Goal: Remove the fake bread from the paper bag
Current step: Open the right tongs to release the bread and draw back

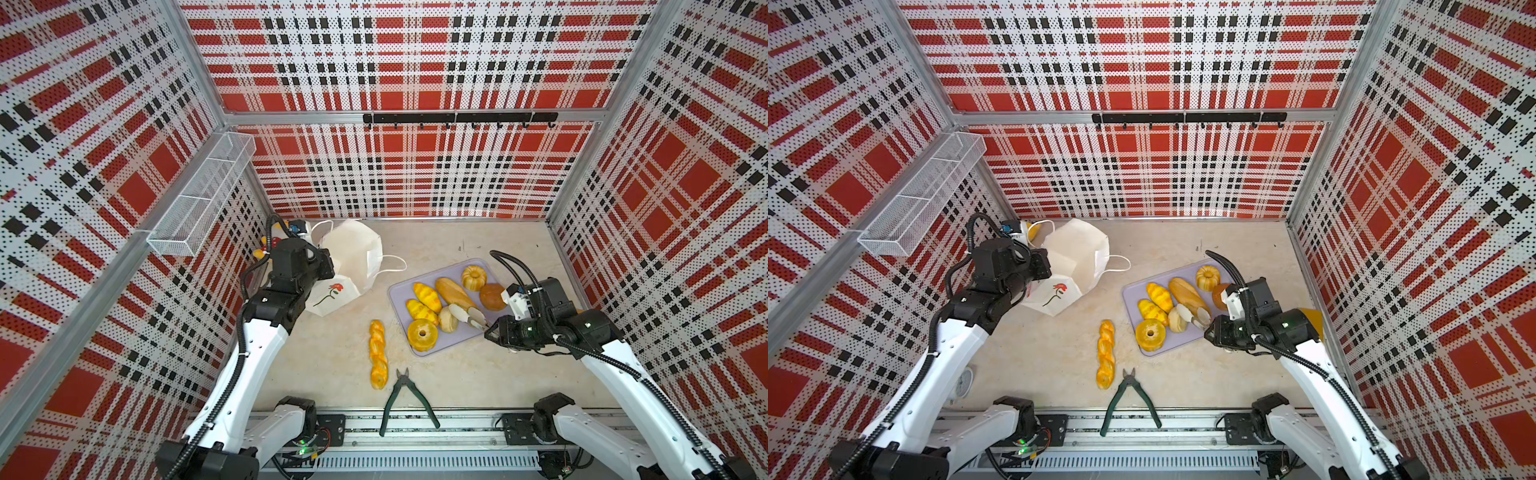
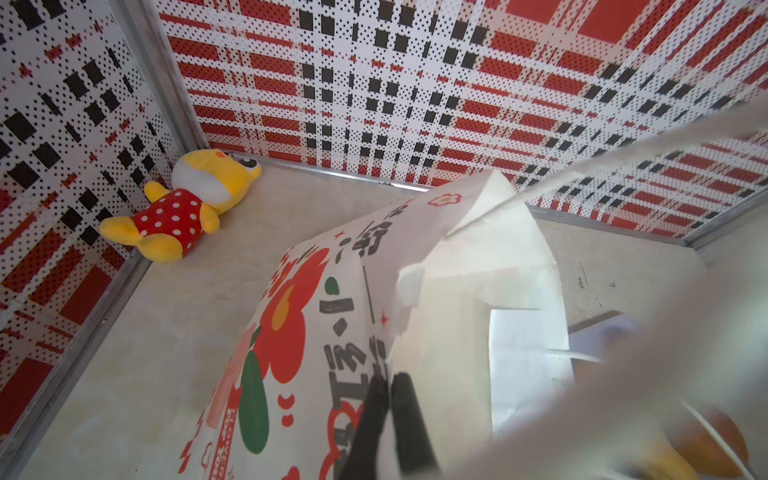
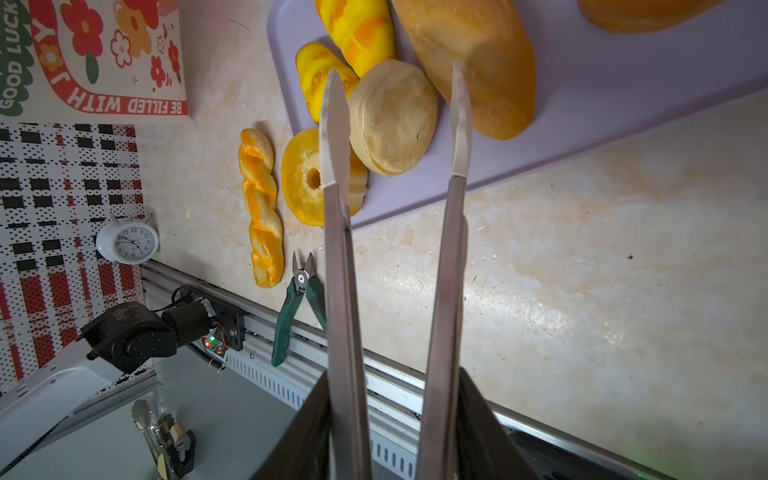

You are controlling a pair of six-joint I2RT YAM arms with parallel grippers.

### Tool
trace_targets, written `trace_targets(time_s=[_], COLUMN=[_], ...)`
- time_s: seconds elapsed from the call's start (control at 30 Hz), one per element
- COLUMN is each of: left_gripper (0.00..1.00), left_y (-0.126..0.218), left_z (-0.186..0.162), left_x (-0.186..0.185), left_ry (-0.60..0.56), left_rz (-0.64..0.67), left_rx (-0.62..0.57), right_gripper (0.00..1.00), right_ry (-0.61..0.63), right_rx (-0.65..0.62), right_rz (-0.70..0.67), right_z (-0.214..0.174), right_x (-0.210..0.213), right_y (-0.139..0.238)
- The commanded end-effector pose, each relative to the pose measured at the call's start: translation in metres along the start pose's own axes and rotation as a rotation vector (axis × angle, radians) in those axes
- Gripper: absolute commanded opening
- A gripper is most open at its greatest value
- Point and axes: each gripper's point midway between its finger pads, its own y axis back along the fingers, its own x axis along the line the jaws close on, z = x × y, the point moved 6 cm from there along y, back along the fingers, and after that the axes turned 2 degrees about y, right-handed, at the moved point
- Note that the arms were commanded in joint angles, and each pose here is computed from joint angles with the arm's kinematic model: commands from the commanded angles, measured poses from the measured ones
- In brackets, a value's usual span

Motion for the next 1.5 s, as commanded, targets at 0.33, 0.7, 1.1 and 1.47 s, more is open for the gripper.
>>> trace_targets(time_s=[0.33, 0.7, 1.1, 1.47], left_gripper=[0.0, 0.0, 0.0, 0.0], left_y=[0.01, -0.034, -0.05, -0.052], left_z=[0.024, 0.047, 0.038, 0.017], left_x=[0.007, 0.029, 0.031, 0.038], left_ry=[0.303, 0.531, 0.536, 0.524], left_rz=[-0.087, -0.237, -0.25, -0.222], left_rx=[0.026, 0.002, 0.036, 0.076], right_gripper=[0.11, 0.06, 0.03, 0.02], right_ry=[0.064, 0.065, 0.003, -0.059], right_rx=[-0.058, -0.018, 0.05, 0.066], right_rz=[0.164, 0.086, 0.035, -0.019], right_z=[0.037, 0.035, -0.007, -0.054], right_x=[0.044, 0.035, 0.007, -0.016], right_y=[0.006, -0.015, -0.025, -0.005])
